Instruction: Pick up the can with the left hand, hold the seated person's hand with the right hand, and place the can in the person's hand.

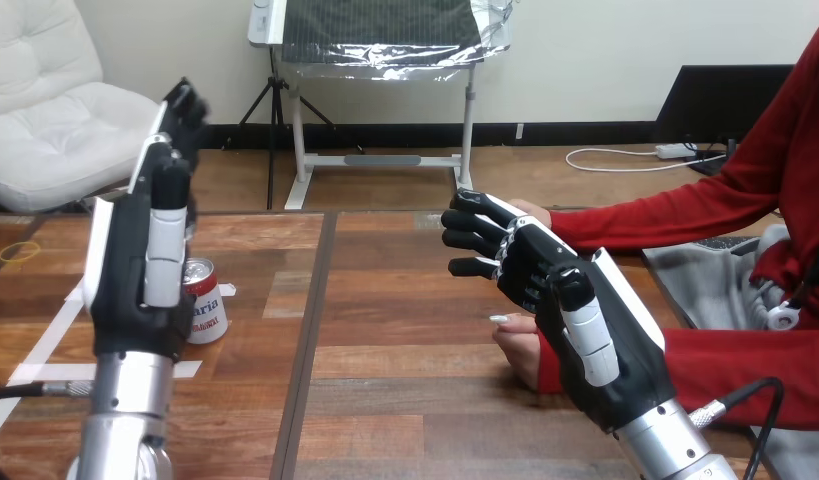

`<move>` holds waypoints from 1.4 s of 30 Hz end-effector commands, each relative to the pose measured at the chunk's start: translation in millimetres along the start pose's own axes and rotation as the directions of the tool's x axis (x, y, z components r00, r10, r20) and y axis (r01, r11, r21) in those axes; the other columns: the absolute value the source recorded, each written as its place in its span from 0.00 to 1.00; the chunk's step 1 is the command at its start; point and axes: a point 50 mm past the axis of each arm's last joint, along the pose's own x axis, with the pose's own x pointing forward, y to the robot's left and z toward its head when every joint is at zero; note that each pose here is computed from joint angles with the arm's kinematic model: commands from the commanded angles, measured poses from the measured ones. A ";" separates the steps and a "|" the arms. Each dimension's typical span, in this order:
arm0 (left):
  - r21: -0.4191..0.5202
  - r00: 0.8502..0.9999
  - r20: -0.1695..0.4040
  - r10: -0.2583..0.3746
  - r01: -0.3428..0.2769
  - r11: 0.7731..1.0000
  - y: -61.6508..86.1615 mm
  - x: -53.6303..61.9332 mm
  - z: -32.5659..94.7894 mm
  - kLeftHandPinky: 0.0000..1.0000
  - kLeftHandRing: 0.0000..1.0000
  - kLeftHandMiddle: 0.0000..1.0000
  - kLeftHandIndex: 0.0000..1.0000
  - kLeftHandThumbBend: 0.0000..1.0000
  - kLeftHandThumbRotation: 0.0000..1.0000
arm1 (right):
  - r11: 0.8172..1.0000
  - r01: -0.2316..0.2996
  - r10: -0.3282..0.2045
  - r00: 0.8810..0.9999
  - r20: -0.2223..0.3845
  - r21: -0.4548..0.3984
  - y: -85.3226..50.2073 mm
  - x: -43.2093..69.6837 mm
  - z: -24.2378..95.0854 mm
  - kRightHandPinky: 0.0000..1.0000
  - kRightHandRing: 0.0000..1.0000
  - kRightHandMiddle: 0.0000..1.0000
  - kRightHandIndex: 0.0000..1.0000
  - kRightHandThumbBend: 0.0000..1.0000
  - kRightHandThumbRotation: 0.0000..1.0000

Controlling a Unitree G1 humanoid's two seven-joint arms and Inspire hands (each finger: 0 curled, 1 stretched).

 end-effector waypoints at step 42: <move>0.418 0.992 -0.116 0.051 0.002 0.908 21.1 42.1 -13.7 0.75 0.90 0.97 0.98 1.00 0.11 | 1.000 0.004 -0.001 0.996 0.084 -0.031 -8.6 14.9 16.2 0.77 0.84 0.85 0.86 0.88 1.00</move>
